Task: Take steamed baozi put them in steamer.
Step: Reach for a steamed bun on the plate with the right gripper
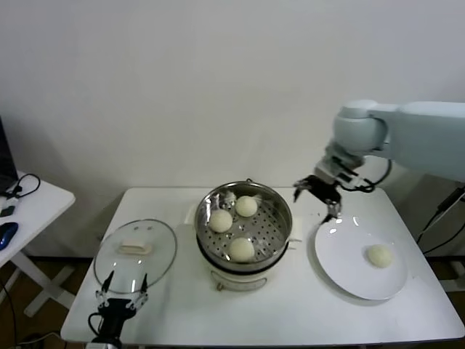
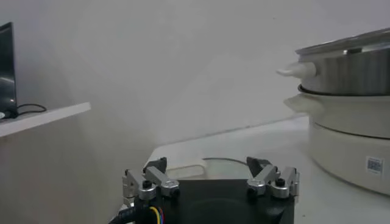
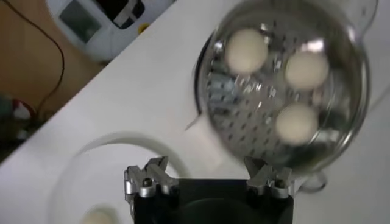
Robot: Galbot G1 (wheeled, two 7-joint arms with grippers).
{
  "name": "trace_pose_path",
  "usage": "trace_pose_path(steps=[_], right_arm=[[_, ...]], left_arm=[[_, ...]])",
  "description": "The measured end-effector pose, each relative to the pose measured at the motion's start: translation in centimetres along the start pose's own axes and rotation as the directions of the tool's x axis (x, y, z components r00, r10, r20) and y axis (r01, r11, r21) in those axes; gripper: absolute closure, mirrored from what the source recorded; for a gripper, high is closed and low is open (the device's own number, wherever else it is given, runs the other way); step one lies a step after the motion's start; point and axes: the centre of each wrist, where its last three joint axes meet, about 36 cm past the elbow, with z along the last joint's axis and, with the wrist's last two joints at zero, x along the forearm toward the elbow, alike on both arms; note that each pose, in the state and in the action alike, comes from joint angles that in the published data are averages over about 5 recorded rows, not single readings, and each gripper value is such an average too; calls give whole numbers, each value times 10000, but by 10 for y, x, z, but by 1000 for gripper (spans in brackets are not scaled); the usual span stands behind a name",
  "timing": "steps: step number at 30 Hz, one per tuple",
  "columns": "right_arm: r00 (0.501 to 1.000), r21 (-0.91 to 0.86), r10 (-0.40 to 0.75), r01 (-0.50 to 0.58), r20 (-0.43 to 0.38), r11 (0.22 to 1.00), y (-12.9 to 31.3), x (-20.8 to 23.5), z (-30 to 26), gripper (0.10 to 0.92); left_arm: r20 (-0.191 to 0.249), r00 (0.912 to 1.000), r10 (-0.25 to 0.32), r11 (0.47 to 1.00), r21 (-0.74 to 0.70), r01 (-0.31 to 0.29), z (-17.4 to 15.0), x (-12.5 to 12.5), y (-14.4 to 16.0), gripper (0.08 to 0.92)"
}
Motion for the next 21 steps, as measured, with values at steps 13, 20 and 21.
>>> trace_pose_path(steps=[13, 20, 21], right_arm=[[9990, -3038, -172, 38, -416, 9527, 93, -74, 107, 200], [9961, -3638, -371, 55, -799, 9315, 121, -117, 136, 200], [9955, -3698, -407, 63, -853, 9291, 124, -122, 140, 200]], left_arm=[[-152, 9999, 20, 9999, -153, -22, 4, 5, 2, 177], [-264, 9996, 40, 9998, -217, -45, 7, 7, 2, 177], [-272, 9996, 44, 9997, -221, -50, 8, 7, 2, 177]])
